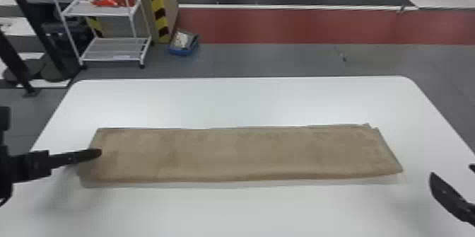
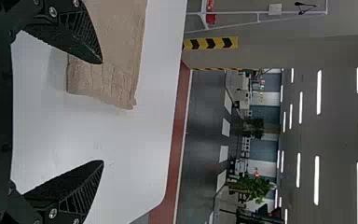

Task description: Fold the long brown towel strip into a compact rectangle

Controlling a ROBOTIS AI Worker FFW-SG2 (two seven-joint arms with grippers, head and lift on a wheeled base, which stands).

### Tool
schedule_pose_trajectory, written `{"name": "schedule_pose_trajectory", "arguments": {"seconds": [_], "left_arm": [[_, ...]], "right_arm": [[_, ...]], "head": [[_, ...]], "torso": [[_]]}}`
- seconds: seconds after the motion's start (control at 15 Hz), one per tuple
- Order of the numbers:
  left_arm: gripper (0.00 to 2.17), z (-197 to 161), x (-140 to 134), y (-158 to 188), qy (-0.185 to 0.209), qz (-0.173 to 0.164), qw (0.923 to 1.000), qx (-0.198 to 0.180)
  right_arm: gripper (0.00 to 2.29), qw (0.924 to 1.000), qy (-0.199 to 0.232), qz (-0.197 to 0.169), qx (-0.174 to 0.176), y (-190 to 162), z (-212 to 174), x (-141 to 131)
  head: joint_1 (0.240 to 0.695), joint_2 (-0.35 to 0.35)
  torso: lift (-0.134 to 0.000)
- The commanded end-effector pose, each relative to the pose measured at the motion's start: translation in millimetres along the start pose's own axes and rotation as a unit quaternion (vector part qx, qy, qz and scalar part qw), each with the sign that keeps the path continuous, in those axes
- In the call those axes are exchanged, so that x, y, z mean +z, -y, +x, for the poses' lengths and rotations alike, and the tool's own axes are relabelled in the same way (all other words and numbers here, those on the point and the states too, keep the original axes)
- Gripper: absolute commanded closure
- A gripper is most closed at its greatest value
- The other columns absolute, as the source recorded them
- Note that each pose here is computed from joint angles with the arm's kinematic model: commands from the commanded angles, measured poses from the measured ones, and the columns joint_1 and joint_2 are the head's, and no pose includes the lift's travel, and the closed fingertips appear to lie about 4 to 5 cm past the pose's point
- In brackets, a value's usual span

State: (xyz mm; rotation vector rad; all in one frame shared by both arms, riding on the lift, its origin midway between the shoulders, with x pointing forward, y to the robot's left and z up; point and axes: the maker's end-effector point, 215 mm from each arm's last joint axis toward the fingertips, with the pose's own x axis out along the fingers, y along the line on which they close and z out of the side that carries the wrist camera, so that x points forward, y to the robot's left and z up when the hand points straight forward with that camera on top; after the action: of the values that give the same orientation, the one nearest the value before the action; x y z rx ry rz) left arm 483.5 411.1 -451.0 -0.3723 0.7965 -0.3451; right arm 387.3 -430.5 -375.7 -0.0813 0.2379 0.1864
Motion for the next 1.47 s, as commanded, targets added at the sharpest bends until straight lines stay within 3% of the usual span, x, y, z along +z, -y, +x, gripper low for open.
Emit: {"name": "schedule_pose_trajectory", "arguments": {"seconds": [0.0, 0.2, 0.47, 0.73, 0.87, 0.93, 1.07, 1.13, 1.4], "left_arm": [[1.75, -8, 6, 16, 0.011, 0.002, 0.9997, -0.020], [1.85, -22, 9, 42, 0.015, -0.002, 0.9987, -0.049], [1.85, -24, -2, 50, 0.001, -0.017, 0.9977, -0.065], [1.85, -32, 5, 62, 0.004, -0.012, 0.9979, -0.063], [1.82, -31, 1, 55, -0.002, -0.010, 0.9990, -0.044], [1.56, -28, -4, 47, -0.005, -0.013, 0.9996, -0.026], [0.27, -25, -17, 26, -0.013, -0.008, 0.9997, 0.021], [0.10, -26, -16, 23, -0.012, -0.008, 0.9996, 0.026], [0.07, -32, -14, 8, -0.010, -0.005, 0.9986, 0.051]], "right_arm": [[0.13, 1.0000, -0.001, 0.001, 0.000, 0, 0, -2], [0.13, 1.0000, -0.004, 0.005, -0.003, 3, 0, -6], [0.13, 1.0000, -0.004, 0.005, -0.003, 3, -1, -6], [0.13, 1.0000, -0.004, 0.006, -0.003, 3, -1, -6], [0.13, 1.0000, -0.004, 0.004, -0.003, 4, -1, -6], [0.13, 1.0000, -0.004, 0.005, -0.003, 4, -1, -7], [0.13, 1.0000, -0.004, 0.004, -0.003, 4, -1, -7], [0.13, 1.0000, -0.003, 0.004, -0.002, 3, -1, -6], [0.13, 1.0000, -0.004, 0.004, -0.001, 3, -1, -7]], "head": [[0.695, -0.024], [0.695, -0.042], [0.695, -0.069], [0.695, -0.083], [0.695, -0.085], [0.695, -0.083], [0.695, -0.067], [0.695, -0.059], [0.695, -0.037]], "torso": [[-0.125], [-0.125], [-0.125], [-0.125], [-0.125], [-0.125], [-0.125], [-0.125], [-0.125]]}}
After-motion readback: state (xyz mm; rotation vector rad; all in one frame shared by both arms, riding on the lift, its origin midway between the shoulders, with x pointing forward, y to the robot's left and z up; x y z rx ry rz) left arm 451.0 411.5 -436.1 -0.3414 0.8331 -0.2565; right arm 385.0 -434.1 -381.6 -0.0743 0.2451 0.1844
